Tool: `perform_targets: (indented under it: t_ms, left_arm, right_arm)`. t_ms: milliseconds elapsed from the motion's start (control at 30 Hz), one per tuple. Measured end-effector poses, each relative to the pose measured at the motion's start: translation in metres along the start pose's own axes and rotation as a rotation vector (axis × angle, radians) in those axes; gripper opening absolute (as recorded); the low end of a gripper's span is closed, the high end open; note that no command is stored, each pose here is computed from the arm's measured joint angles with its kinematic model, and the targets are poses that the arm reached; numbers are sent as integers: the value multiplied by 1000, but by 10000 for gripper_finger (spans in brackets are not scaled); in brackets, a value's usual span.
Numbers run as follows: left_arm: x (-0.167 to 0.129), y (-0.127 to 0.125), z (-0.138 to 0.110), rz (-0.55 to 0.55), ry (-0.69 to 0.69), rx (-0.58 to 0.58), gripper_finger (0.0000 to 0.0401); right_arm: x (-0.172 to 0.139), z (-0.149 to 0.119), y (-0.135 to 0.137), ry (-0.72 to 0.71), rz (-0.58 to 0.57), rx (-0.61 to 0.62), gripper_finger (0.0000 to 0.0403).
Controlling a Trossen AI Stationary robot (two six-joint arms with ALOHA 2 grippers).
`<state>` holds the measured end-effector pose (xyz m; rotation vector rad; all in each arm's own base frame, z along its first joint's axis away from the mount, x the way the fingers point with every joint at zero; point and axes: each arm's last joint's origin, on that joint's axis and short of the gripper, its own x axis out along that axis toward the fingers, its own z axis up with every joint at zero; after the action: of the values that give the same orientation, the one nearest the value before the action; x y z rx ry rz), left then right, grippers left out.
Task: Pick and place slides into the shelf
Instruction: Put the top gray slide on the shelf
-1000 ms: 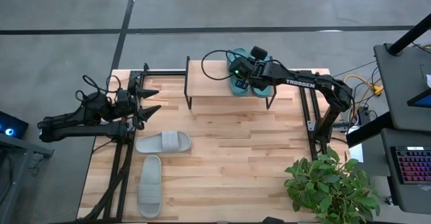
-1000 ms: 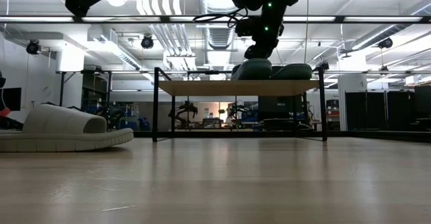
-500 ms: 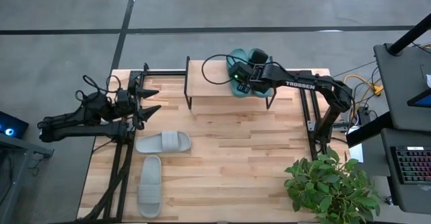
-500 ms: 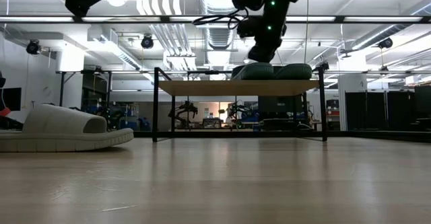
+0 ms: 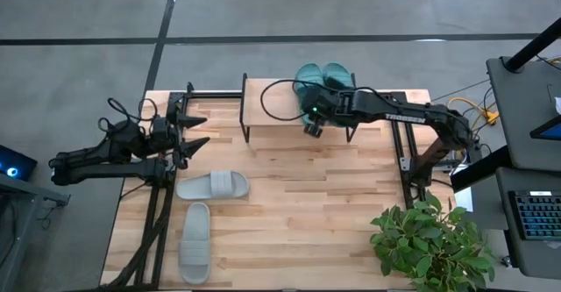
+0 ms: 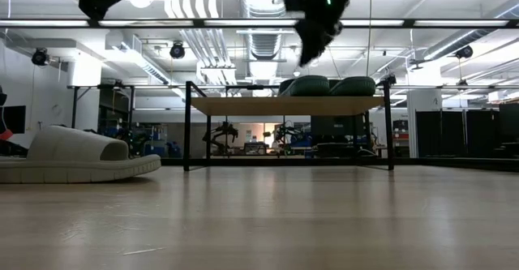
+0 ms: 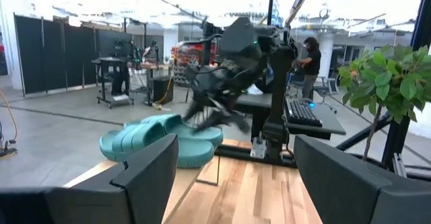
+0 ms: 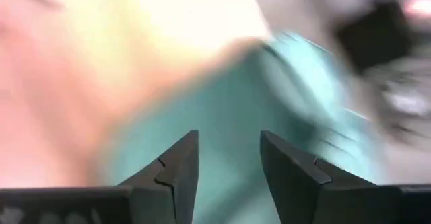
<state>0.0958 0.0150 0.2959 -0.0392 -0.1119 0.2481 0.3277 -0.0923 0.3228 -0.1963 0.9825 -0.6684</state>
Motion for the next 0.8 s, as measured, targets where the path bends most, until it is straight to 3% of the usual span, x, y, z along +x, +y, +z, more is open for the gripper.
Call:
perform_targets:
  t_ms: [167,267,400,567,800]
  left_arm:
    - [0,0,2,-1,-17,-1,281]
    - [0,0,2,-1,-15,0,281]
    - [0,0,1,-1,-12,0,281]
    - [0,0,0,0,1,-1,281]
    - [0,0,-3,1,25,2,281]
  right_arm:
    - [-32,22,5,-294,485,155,137]
    - [-55,31,13,-451,630,133,132]
    - [-89,29,27,-564,589,40,124]
    - [-122,8,45,-613,550,-36,113]
    - [-134,-37,57,-713,512,-50,95]
